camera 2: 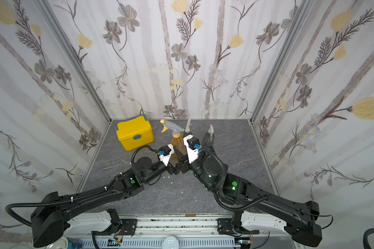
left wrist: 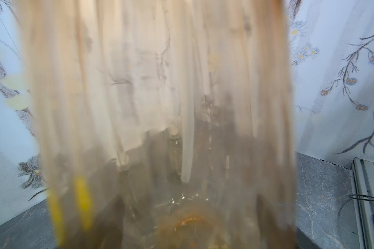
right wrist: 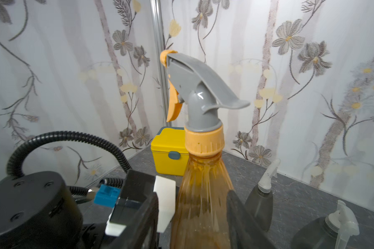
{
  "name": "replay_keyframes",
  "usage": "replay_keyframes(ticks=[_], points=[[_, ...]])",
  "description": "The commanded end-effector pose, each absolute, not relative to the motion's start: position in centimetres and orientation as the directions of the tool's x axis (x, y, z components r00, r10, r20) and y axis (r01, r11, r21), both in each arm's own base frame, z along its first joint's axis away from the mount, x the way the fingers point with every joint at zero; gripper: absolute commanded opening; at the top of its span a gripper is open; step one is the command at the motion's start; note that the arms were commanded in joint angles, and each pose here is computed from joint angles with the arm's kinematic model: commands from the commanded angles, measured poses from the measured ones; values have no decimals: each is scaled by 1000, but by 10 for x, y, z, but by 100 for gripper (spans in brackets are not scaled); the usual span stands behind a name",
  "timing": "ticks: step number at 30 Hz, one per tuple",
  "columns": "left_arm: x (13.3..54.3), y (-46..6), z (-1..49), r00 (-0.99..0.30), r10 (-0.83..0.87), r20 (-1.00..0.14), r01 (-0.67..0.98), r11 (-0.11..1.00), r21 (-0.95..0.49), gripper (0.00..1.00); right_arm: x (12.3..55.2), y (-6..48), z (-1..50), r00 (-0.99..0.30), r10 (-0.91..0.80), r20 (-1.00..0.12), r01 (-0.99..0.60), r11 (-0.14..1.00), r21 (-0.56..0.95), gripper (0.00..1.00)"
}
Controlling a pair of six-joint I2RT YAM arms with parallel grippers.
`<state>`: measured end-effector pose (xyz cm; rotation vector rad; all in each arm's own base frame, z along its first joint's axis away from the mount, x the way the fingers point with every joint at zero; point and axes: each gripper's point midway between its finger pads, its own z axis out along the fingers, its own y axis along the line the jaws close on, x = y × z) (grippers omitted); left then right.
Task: Attach spray nozzles to spray bottles
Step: Insert the spray nozzle into the spray bottle, then screw the spray nozzle on the spray bottle.
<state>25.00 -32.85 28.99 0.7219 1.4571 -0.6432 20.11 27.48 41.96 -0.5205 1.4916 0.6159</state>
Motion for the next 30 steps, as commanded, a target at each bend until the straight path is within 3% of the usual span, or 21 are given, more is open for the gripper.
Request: replay_keyframes(ticks=[1, 8, 14, 30], points=[[246, -332, 308, 65, -8, -998, 785, 618, 47, 78, 175, 278, 414, -56, -18, -998, -838, 544, 37, 50], [231, -340, 308, 68, -11, -998, 841, 538, 52, 78, 184, 258, 437, -61, -25, -998, -941, 335, 50, 62], [223, -344, 310, 73, -8, -997, 869, 492, 60, 78, 180, 271, 445, -62, -85, -994, -982, 183, 46, 64], [219, -346, 307, 71, 2, -997, 881, 469, 64, 78, 201, 284, 451, -89, -72, -993, -979, 190, 73, 53]])
